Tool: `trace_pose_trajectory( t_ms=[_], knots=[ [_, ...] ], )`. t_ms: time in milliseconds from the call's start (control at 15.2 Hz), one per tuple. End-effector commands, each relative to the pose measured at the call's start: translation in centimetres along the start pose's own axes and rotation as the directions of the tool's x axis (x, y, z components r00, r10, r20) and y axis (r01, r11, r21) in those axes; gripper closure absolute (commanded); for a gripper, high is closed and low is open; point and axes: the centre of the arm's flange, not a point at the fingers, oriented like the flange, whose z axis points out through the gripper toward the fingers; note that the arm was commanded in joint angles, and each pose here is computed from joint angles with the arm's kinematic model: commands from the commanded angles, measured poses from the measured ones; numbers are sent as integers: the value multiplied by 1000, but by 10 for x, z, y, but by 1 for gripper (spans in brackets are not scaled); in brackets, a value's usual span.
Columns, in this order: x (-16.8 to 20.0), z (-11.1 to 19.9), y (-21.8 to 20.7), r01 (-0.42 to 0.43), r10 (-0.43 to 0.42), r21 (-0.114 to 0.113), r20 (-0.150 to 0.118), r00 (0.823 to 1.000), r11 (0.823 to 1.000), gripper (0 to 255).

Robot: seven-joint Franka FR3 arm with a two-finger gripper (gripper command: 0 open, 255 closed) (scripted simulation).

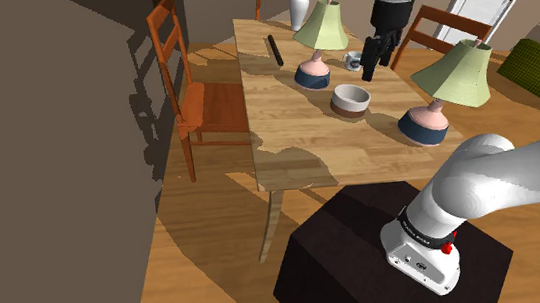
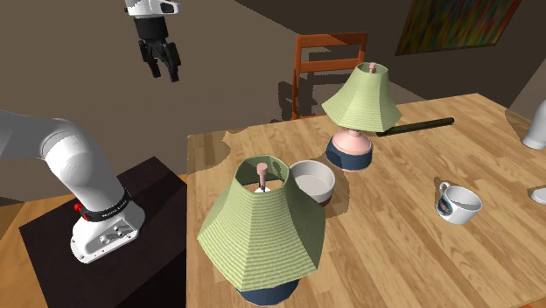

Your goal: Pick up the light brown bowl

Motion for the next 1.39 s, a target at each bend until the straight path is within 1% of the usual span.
trace_pose_trajectory(
  t_ms=[0, 1320],
  knots=[
    [0, 0, 0, 0, 0, 0, 0, 1000, 1000, 0],
    [106, 166, 186, 2, 0, 76, -24, 1000, 997, 0]
  ],
)
